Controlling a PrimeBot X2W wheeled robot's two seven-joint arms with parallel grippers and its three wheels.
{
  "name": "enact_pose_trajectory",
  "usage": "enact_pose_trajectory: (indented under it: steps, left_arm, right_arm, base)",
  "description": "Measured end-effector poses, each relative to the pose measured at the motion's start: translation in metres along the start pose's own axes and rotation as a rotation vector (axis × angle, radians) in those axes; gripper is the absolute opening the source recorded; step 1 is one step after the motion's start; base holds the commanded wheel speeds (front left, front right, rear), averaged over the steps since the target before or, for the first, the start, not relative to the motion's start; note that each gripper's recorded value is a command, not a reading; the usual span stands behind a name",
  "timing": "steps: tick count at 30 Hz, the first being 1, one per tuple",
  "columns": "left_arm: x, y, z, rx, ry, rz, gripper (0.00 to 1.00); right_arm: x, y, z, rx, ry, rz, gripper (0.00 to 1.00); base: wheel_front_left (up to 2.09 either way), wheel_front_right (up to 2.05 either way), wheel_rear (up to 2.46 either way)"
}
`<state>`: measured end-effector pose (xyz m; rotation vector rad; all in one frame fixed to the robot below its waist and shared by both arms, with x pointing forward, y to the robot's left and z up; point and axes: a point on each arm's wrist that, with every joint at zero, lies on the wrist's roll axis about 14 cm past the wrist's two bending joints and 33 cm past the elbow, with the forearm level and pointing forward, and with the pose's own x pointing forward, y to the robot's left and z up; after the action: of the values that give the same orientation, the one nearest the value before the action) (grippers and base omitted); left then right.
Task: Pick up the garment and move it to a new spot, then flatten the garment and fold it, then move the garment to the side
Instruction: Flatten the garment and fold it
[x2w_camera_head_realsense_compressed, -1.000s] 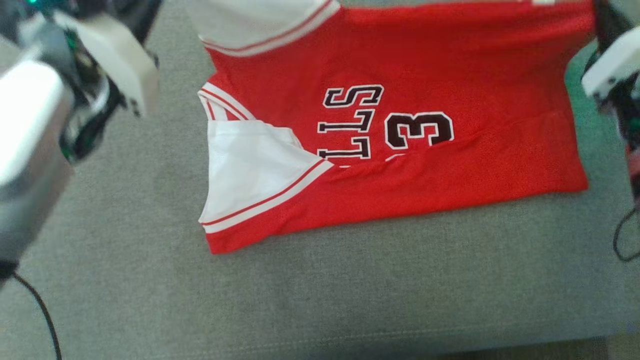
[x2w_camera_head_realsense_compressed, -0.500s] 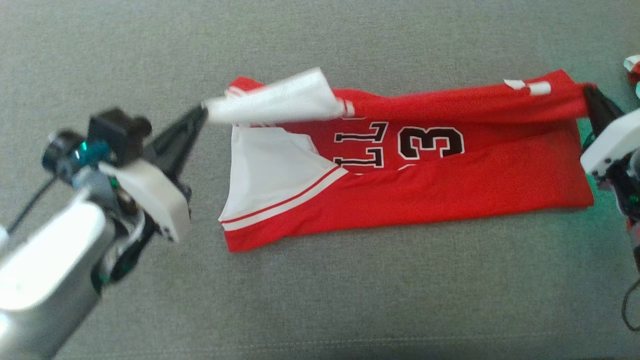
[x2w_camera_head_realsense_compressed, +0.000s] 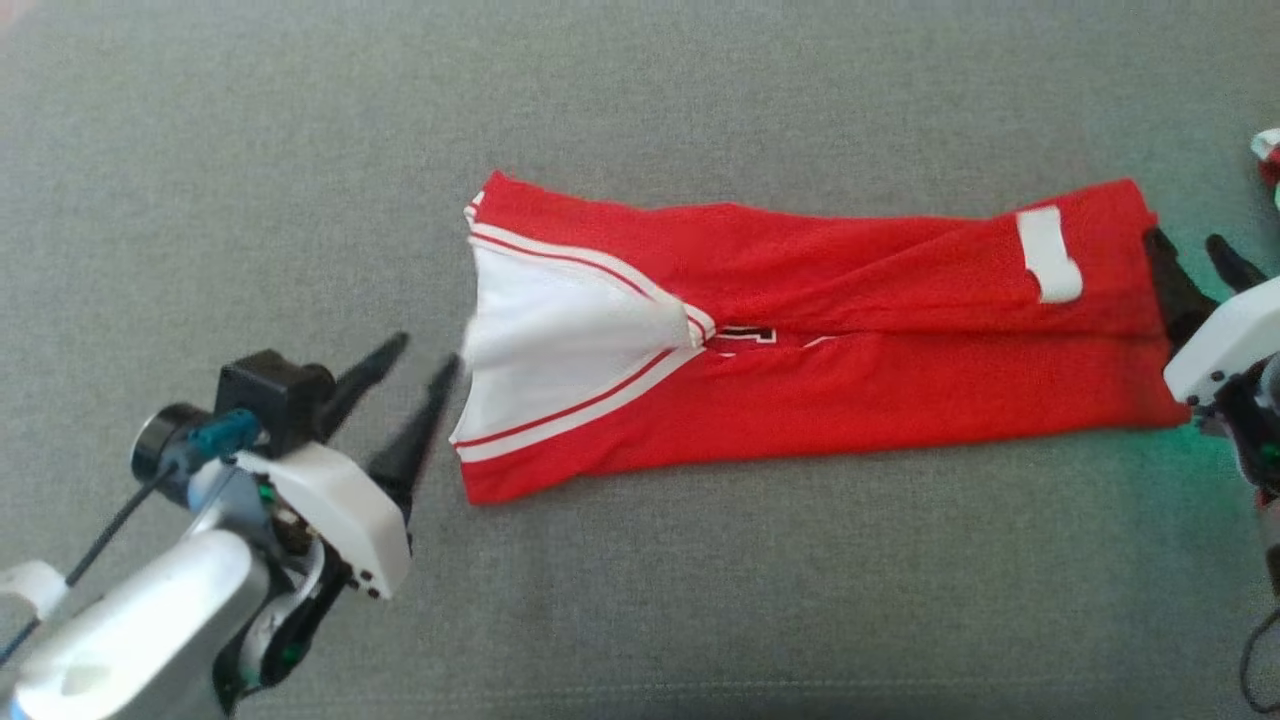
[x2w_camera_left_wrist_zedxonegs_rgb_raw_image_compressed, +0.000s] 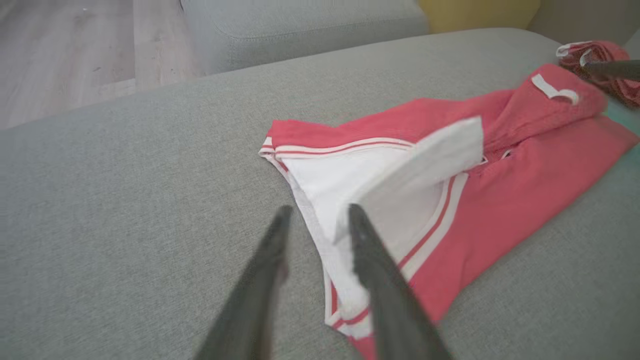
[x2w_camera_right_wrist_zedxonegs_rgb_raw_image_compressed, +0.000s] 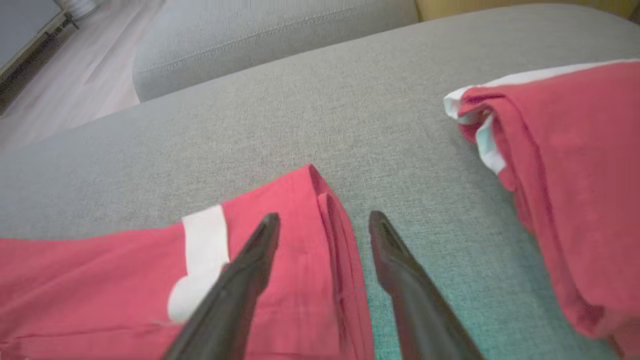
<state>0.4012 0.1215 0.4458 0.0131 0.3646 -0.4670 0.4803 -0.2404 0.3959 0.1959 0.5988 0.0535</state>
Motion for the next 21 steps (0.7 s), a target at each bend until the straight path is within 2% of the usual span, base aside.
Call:
enact_pose_trajectory:
  steps: [6,15,21]
  left_arm:
    - [-0.013,-0.002,0.006,-0.038,-0.097,0.100,1.00]
    - [-0.050,-0.012,-0.008,-0.170,-0.158,0.272,1.00]
    - [-0.074,-0.012,0.012,-0.168,-0.285,0.363,1.00]
  right_arm:
    - [-0.021,0.015,0.012,0.004,-0.136,0.021,1.00]
    - [-0.079,0.052,0.001,0.032,-0.347,0.095,1.00]
    - [-0.116,0.054,0.006,0.031,-0.510,0.097,1.00]
  base:
    - [0.00,0.00,0.00]
    - [0.00,0.00,0.00]
    - [0.00,0.00,0.00]
